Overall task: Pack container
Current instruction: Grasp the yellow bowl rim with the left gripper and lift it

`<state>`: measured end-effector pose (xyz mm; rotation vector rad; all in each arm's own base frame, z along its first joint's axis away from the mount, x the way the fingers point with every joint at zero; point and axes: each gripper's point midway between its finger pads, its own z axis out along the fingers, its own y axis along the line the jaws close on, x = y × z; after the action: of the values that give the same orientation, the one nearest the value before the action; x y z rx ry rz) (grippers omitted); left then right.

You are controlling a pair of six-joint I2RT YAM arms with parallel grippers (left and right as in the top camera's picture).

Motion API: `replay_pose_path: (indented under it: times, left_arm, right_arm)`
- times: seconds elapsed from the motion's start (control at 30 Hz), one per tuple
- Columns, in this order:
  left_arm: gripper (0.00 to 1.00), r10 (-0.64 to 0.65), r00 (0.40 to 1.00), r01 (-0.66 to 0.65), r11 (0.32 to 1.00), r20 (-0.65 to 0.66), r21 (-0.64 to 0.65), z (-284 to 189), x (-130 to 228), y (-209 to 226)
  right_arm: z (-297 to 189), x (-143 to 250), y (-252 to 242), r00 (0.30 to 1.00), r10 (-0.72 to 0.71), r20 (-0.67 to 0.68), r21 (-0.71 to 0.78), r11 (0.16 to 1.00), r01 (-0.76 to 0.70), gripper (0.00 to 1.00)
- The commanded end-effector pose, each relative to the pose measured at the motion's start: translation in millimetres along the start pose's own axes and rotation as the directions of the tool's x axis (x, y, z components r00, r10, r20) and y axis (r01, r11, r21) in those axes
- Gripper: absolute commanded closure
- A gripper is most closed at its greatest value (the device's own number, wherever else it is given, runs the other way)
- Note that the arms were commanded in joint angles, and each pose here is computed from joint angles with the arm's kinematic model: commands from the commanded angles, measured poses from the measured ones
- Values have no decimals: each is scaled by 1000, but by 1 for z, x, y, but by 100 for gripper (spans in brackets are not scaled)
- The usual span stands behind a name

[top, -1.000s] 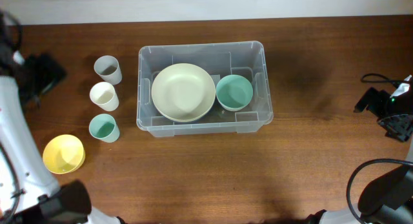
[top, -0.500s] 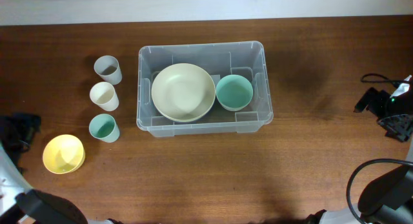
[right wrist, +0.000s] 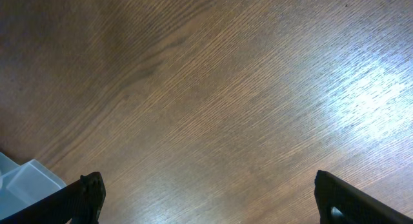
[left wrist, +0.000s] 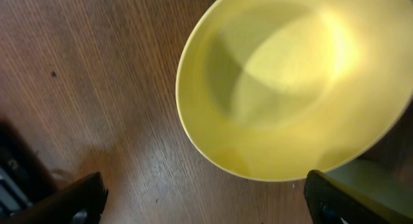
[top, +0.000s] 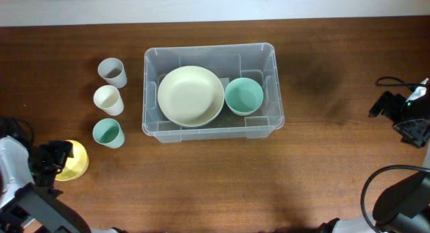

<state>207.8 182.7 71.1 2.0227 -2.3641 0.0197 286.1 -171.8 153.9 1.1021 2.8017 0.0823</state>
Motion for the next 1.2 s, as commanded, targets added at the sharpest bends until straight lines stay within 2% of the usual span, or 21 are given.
replay_pose_path:
  times: [0.0,0.3,0.67,1.17]
  left_arm:
    - [0,-31,1000,31,999,-5,6,6,3,4]
    - [0,-50,999,50,999,8,-8,21,0,13]
    - [0,-50,996,48,998,71,36,30,-15,4]
    - [1,-49,999,50,999,11,-12,56,-13,5]
  right_arm:
    - [-1,1,0,1000,-7,5,-3,1000,7,1]
    - [-1,1,0,1000,-7,5,-3,1000,7,1]
    - [-1,0,0,1000,-7,6,-3,1000,7,1]
    - [-1,0,0,1000,-7,5,-3,1000,7,1]
